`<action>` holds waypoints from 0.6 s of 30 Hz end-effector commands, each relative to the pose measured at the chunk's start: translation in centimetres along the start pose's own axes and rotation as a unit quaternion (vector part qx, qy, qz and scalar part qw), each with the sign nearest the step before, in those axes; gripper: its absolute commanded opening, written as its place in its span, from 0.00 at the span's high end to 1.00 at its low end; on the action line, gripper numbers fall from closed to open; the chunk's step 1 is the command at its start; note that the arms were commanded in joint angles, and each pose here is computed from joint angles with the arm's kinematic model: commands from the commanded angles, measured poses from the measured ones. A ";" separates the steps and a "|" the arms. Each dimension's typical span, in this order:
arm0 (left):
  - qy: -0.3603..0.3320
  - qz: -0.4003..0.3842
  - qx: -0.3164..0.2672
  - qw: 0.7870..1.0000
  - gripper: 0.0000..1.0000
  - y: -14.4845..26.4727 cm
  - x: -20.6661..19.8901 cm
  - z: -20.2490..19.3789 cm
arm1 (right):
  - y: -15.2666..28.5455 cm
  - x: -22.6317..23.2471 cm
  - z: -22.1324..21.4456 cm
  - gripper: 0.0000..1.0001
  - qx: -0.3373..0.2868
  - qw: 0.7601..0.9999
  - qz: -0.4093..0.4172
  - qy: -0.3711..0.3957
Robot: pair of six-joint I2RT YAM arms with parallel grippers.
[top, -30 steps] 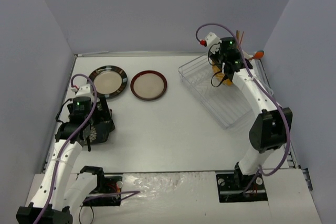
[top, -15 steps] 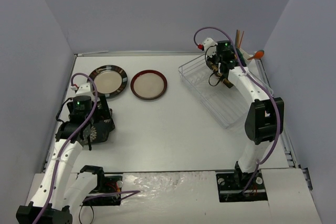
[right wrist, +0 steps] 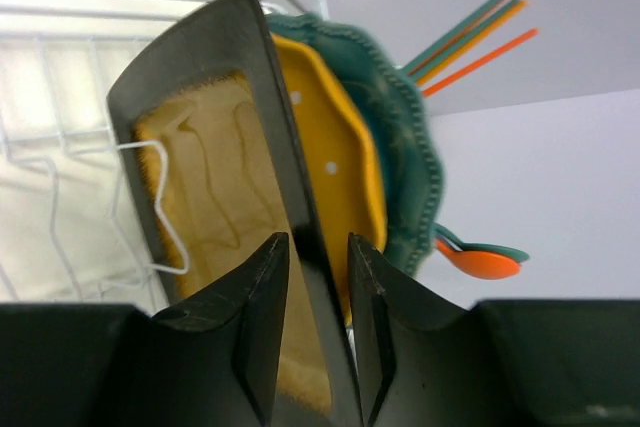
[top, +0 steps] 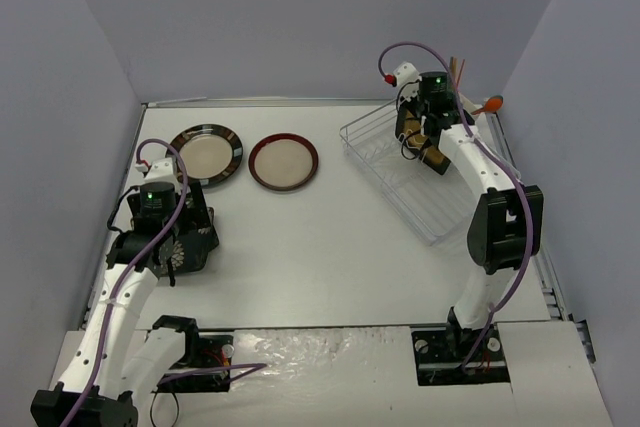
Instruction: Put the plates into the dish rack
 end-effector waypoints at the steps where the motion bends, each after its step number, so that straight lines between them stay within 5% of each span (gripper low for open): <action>1: 0.002 -0.004 -0.037 0.999 0.03 0.2 -0.4 2.3 | 0.8 -4.7 2.7 0.72 -0.045 0.995 -0.070 -0.045; 6: 0.001 -0.002 -0.036 0.999 0.03 0.2 -0.4 2.3 | 0.6 -4.9 3.1 0.65 -0.052 0.994 -0.068 -0.061; 11: 0.003 -0.001 -0.028 1.000 0.03 0.0 -0.3 1.9 | 2.3 -5.9 4.8 0.45 -0.085 0.989 -0.072 -0.097; 18: 0.018 0.005 0.007 1.000 0.03 -0.6 -0.6 0.9 | 10.4 -6.7 9.3 0.13 -0.204 0.955 -0.027 -0.213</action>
Point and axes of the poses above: each gripper's point midway between its finger pads, its own y axis back along the fingers, its own x axis along the line the jaws close on, z = x × y, the point moved 1 cm from there along y, back along the fingers, and after that the axes turned 3 degrees about y, right-handed, at the moved point
